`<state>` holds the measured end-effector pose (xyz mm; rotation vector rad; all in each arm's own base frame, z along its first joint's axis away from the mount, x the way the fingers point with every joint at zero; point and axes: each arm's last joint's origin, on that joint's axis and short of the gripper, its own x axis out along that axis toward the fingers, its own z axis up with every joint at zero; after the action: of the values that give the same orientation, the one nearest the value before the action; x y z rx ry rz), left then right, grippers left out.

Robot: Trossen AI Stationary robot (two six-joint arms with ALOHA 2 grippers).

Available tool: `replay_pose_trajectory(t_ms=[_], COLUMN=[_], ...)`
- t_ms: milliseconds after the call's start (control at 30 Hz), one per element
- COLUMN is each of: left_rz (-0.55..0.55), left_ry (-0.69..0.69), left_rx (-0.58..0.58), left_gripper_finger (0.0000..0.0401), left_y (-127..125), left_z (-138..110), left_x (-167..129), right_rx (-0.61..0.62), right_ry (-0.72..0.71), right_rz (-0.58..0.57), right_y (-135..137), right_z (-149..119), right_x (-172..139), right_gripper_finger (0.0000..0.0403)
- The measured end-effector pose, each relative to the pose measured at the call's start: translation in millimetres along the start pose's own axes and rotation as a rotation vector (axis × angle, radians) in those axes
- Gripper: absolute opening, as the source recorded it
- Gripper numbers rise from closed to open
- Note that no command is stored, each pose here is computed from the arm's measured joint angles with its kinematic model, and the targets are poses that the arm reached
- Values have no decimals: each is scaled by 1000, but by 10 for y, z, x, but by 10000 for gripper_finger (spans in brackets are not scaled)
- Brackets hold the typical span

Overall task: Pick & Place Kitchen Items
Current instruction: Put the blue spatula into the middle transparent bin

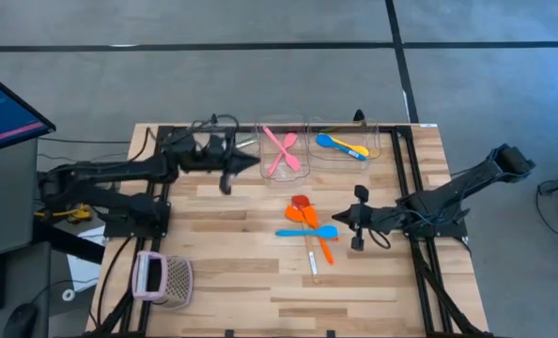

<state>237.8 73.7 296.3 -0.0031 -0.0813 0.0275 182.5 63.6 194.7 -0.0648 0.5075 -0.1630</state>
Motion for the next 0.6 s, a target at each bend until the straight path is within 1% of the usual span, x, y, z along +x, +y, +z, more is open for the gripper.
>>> replay_pose_trajectory(t_ms=[167, 300, 400, 500, 600], left_rz=[-115, -201, -228, -240, -239], left_ry=[19, 65, 97, 127, 152], left_rx=[-23, -38, -38, -35, -2], left_gripper_finger=[1, 1, 1, 1, 1], left_y=[-337, -573, -703, -782, -833], left_z=[-192, -383, -496, -602, -690], left_x=[-221, -311, -344, -380, -414], right_rx=[18, 38, 52, 66, 76], right_ry=[-19, -51, -76, -95, -100], right_rz=[4, 11, 15, 16, 12], right_y=[43, 67, 75, 69, 49], right_z=[10, 38, 62, 86, 115], right_x=[69, 99, 110, 114, 123], right_gripper_finger=[0, 0, 0, 0, 0])
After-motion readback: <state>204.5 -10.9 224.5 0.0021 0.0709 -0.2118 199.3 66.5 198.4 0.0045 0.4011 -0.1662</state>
